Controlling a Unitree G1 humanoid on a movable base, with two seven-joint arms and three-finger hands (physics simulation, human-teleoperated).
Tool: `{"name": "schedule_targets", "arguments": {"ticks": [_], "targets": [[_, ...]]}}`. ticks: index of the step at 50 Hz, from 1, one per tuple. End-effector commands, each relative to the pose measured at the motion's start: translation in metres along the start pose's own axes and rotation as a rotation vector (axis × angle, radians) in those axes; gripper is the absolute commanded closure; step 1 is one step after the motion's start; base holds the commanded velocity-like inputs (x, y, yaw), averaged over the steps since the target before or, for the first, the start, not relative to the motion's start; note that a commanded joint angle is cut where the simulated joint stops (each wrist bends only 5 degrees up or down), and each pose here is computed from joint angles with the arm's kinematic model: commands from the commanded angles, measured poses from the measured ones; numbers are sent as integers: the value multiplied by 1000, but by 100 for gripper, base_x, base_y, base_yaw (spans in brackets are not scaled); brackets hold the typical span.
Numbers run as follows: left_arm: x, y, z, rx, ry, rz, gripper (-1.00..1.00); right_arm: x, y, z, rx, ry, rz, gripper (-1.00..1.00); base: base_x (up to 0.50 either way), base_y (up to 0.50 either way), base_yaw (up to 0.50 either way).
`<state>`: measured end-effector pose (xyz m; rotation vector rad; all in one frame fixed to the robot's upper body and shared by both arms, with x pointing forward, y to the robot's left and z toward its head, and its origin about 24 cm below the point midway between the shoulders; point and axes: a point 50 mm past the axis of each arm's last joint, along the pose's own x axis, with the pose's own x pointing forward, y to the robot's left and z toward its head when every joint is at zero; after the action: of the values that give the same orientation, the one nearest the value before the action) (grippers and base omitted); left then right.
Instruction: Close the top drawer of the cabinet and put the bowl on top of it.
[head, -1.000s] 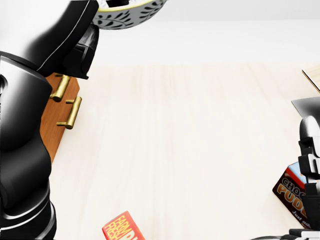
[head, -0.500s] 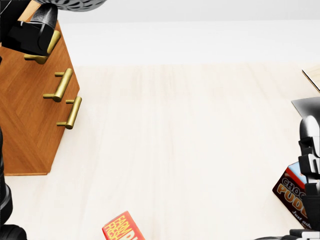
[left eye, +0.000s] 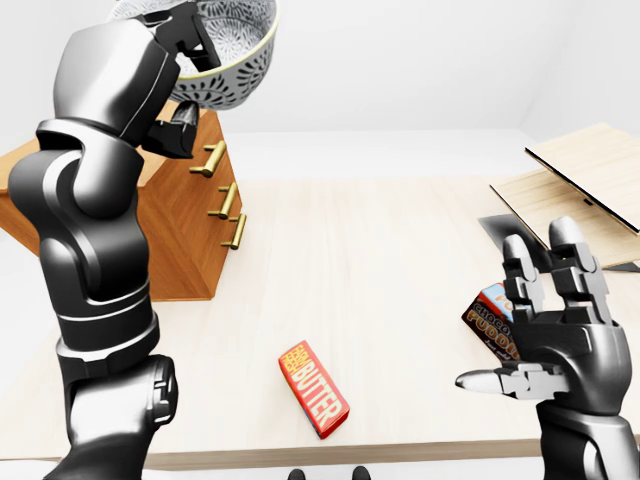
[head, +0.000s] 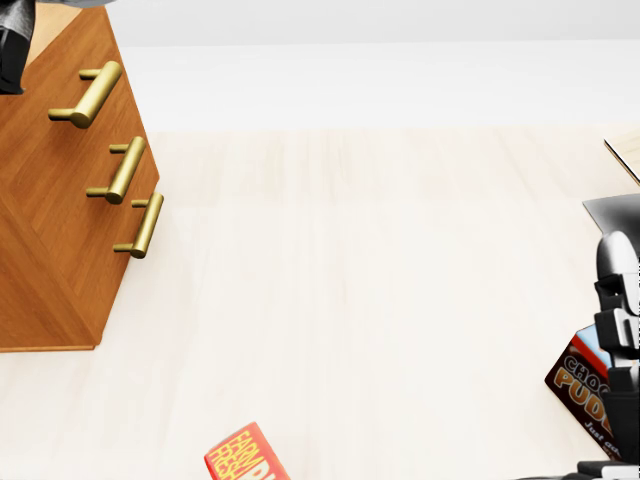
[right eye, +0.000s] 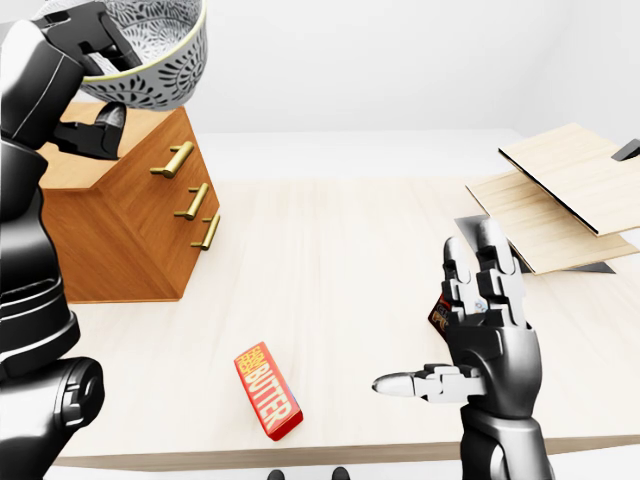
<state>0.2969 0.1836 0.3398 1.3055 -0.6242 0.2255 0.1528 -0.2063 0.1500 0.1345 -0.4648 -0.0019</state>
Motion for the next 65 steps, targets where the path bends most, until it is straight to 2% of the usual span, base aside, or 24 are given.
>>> {"name": "schedule_targets", "arguments": {"ticks": [1, 26, 39, 48, 54, 65], "targets": [[-2, 9, -28, -54, 56, 65, 100, 0, 2, -1, 1, 5, 6, -100, 0, 0, 0], [1, 5, -79, -167, 202, 125, 100, 0, 3, -4, 2, 21, 10, -100, 0, 0, 0], [1, 10, -102, -180, 278, 139, 100, -1, 4, -6, 3, 33, 15, -100, 0, 0, 0], [-8, -2, -142, -269, 442, 165, 100, -2, 5, -6, 3, 37, 21, -100, 0, 0, 0], [-13, -7, -153, -295, 489, 169, 100, -1, 5, -6, 2, 33, 21, -100, 0, 0, 0], [-7, -5, -174, -322, 609, 192, 100, -2, 7, -5, 0, 36, 26, -100, 0, 0, 0]]}}
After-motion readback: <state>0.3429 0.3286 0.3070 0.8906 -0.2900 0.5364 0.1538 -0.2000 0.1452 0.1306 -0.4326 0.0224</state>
